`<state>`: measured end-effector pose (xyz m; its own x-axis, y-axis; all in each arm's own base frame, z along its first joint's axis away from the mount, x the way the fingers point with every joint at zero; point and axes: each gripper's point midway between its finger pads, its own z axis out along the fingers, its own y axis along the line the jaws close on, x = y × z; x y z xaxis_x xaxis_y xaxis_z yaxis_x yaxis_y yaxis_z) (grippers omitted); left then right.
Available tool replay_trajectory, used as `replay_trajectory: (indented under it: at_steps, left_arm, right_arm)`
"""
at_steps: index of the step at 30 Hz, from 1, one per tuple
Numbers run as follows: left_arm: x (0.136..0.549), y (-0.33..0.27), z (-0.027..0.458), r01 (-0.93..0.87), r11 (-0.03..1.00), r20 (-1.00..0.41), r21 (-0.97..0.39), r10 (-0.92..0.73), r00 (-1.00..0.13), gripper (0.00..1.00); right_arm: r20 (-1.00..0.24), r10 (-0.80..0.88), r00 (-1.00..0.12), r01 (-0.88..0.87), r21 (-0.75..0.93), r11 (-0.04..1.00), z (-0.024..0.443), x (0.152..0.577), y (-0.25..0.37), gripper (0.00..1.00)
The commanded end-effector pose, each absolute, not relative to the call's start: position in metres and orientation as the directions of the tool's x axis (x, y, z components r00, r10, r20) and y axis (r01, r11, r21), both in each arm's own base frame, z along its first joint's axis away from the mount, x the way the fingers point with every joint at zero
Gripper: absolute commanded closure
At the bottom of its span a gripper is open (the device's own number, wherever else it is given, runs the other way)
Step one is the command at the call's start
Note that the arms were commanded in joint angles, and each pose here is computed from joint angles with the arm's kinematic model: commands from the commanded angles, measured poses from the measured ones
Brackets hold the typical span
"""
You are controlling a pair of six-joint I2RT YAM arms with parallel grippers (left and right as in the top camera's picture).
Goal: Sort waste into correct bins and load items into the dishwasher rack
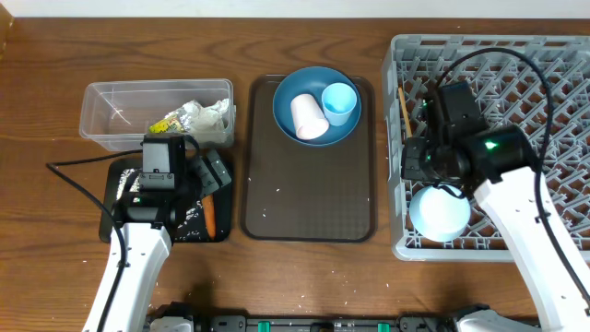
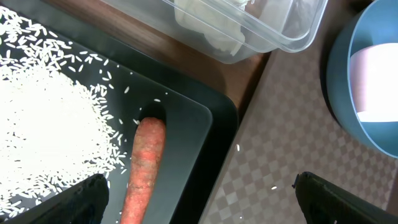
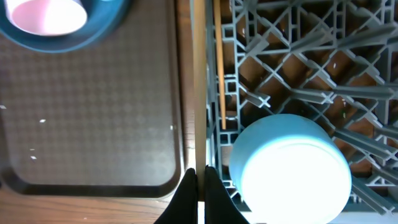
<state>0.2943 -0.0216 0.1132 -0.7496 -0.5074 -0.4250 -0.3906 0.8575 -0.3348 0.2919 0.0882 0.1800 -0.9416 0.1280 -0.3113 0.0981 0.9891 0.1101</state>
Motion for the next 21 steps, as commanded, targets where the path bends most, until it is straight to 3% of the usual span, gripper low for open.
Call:
replay_trajectory:
  at_steps: [1,17,18,20,21]
  left_arm:
    - [0.298,-0.020,0.118,-0.381,0.863,-0.438,-0.332,-0.499,-0.748,0.02]
    - [0.298,-0.020,0.118,-0.381,0.863,-0.438,-0.332,-0.499,-0.748,0.02]
    - [0.298,-0.020,0.118,-0.381,0.863,-0.438,-0.332,-0.499,-0.748,0.02]
    - [0.298,-0.020,0.118,-0.381,0.863,-0.438,-0.332,-0.499,-0.748,0.02]
    - [0.298,-0.020,0.118,-0.381,0.863,-0.438,-0.332,-0.499,-0.748,0.02]
  right_arm:
    - [-0.303,0.152,-0.941,0.135,0.078,0.988,0.174,0.291,0.079,0.99]
    - [-0.305,0.152,-0.940,0.153,0.020,0.988,0.168,0.292,0.069,0.96]
    - [-0.305,0.152,-0.940,0.153,0.020,0.988,0.168,0.292,0.069,0.95]
    - [-0.305,0.152,-0.940,0.154,0.020,0.988,0.168,0.292,0.069,0.76]
    - [-0.306,0.152,-0.940,0.153,0.020,0.988,0.168,0.292,0.069,0.76]
